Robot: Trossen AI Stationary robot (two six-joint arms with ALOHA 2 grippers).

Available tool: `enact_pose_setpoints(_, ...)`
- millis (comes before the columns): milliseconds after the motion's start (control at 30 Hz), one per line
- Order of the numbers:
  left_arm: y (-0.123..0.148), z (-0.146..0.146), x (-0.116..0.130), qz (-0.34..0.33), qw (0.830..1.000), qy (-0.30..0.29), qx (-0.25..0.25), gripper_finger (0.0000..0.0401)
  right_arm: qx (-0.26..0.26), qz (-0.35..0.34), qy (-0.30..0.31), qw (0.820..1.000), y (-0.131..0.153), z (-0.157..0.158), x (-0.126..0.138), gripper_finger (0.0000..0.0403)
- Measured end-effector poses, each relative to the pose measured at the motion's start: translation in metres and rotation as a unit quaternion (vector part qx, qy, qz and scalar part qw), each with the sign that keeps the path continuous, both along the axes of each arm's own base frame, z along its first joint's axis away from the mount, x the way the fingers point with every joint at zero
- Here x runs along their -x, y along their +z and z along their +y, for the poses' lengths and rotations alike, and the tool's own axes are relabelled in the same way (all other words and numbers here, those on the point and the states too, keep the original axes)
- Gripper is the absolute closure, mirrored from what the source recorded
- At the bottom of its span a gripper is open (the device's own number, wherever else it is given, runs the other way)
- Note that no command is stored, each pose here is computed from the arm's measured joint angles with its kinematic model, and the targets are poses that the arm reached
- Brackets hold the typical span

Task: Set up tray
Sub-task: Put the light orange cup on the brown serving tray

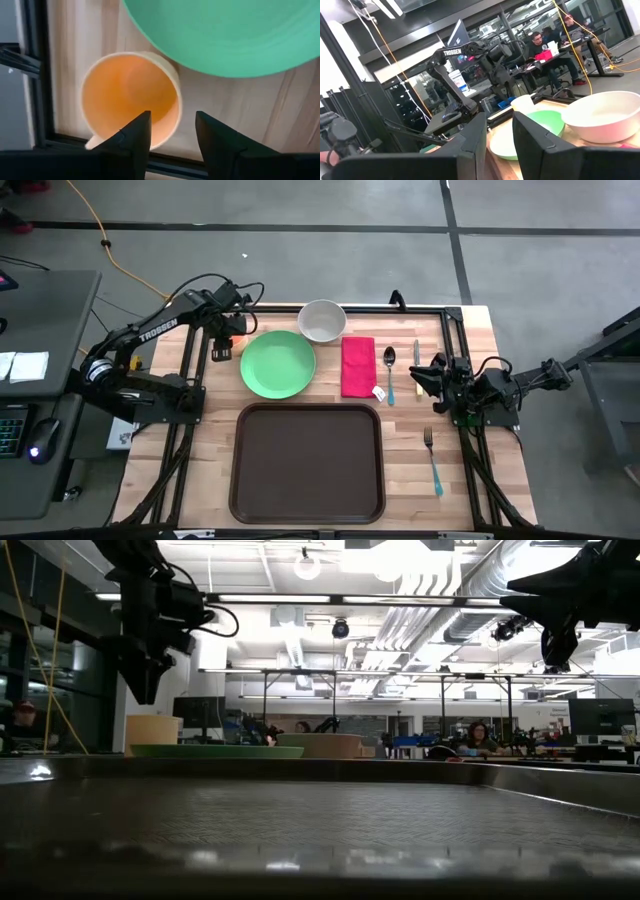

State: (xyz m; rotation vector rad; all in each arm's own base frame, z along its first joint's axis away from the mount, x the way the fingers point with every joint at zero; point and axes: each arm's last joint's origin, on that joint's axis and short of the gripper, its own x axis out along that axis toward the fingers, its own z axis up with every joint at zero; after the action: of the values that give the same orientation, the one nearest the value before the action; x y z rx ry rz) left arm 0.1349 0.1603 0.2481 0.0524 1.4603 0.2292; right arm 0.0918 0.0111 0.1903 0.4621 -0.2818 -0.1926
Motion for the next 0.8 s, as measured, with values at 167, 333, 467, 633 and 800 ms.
enact_pose_setpoints(167, -0.017, -0.005, 0.004, 0.013, 1.0, 0.001, 0.023, 0.0217, 0.001, 0.0, 0.003, 1.0, 0.0, 0.0, 0.0, 0.0329)
enact_pose_setpoints(333, -0.019, -0.002, 0.002, 0.004, 1.0, 0.015, 0.004, 0.0217, 0.001, 0.0, 0.003, 1.0, 0.0, 0.0, 0.0, 0.0329)
enact_pose_setpoints(467, -0.018, -0.001, 0.001, 0.0, 1.0, 0.014, -0.006, 0.0217, -0.001, -0.001, 0.003, 1.0, 0.0, 0.0, 0.0, 0.0329)
enact_pose_setpoints(633, -0.018, 0.0, 0.001, 0.0, 1.0, 0.003, -0.009, 0.0217, -0.008, -0.002, 0.003, 1.0, 0.0, 0.0, 0.0, 0.0329)
enact_pose_setpoints(800, -0.018, 0.0, 0.001, 0.001, 1.0, 0.001, -0.008, 0.0217, -0.009, -0.002, 0.002, 1.0, 0.0, 0.0, 0.0, 0.0329)
